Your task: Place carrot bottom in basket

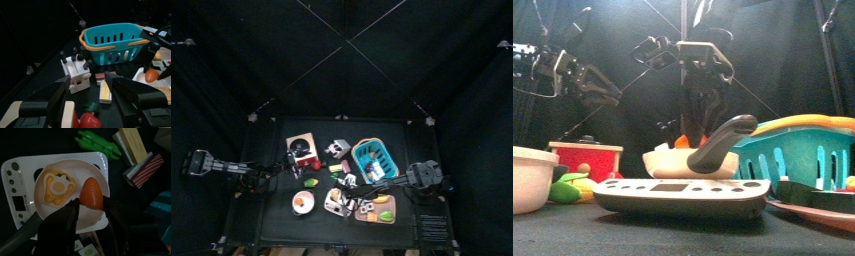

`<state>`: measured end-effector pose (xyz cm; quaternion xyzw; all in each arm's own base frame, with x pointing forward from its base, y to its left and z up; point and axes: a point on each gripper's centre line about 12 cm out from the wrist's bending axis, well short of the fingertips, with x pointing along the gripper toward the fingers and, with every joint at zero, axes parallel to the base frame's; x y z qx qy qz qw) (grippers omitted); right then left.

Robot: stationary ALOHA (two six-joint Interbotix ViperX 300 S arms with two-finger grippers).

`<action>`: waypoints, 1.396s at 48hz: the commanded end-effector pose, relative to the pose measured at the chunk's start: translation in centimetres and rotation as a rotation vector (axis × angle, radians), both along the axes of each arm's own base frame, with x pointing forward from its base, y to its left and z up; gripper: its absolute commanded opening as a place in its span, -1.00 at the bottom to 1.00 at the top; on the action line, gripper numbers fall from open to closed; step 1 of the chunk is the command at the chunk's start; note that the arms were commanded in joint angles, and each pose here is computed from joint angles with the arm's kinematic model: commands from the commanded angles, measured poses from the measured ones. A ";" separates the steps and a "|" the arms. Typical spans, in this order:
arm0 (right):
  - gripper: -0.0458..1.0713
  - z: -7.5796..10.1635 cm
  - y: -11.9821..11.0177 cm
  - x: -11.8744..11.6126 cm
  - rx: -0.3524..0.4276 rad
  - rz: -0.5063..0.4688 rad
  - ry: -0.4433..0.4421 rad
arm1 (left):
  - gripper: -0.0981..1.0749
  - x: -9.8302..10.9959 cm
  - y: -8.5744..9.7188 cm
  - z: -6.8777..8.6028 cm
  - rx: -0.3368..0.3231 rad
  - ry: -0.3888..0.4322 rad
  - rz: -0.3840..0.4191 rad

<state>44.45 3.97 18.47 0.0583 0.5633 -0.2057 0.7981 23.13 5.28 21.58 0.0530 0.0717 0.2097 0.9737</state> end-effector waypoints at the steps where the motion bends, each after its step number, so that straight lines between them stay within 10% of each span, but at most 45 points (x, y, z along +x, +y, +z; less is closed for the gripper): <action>1: 0.36 4.1 -0.3 0.1 0.011 -0.001 -0.112 | 0.74 0.4 0.0 0.8 0.006 -0.024 0.000; 31: 0.36 10.5 -11.1 -6.7 0.000 -0.222 -0.324 | 0.74 0.4 0.0 0.8 0.006 -0.024 -0.003; 67: 0.43 4.3 -16.3 -15.0 0.126 -0.443 -0.409 | 0.74 0.3 0.1 0.6 0.005 -0.018 0.001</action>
